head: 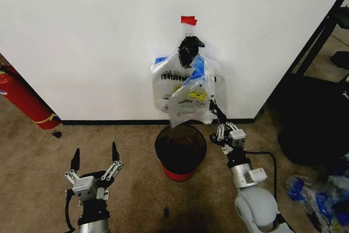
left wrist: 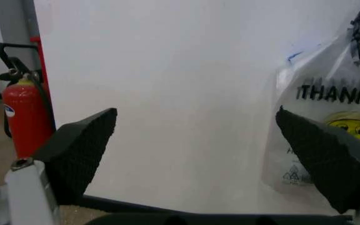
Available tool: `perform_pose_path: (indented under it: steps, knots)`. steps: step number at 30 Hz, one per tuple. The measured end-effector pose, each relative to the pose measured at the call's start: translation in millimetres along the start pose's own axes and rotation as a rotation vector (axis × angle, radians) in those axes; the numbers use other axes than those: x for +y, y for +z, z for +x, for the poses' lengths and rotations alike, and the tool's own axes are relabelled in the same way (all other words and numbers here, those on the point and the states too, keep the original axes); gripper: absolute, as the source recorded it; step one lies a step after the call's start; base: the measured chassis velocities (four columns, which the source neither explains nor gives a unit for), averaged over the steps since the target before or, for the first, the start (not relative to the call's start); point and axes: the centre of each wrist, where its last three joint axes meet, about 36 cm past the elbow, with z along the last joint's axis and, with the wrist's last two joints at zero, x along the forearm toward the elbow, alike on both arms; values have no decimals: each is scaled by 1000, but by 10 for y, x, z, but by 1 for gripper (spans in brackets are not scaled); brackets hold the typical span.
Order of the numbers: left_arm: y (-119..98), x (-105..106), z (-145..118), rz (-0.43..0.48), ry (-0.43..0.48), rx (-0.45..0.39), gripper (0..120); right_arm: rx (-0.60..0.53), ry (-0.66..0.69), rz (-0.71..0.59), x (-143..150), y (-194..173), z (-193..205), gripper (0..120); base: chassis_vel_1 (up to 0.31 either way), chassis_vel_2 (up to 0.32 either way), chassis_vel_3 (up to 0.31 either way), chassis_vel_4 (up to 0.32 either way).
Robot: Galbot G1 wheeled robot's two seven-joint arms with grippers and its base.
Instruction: Pick up the garbage bag from the wall and place it over the trash bin.
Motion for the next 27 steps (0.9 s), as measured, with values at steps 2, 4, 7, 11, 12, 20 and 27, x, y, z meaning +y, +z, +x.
perform_pose_path:
  steps: [2,4,7,11,12,20,27]
  knots:
    - [2,2,-3,3,1,0,100,3,12,12,11,6,106,0,0,0,0,0]
    - [7,2,-3,4,1,0,100,3,19,18,18,15,159,0,0,0,0,0]
    - [16,4,-3,8,5,2,100,-1,29,37,28,18,294,0,0,0,0,0]
    - [22,6,-2,10,9,3,100,-3,30,45,34,1,395,0,0,0,0,0]
    - [23,7,-4,11,10,2,100,-5,31,46,38,0,452,0,0,0,0,0]
    - [25,26,-16,16,15,0,100,0,39,34,142,36,802,0,0,0,0,0]
    - [43,21,-18,18,14,2,100,-3,37,46,168,89,1129,0,0,0,0,0]
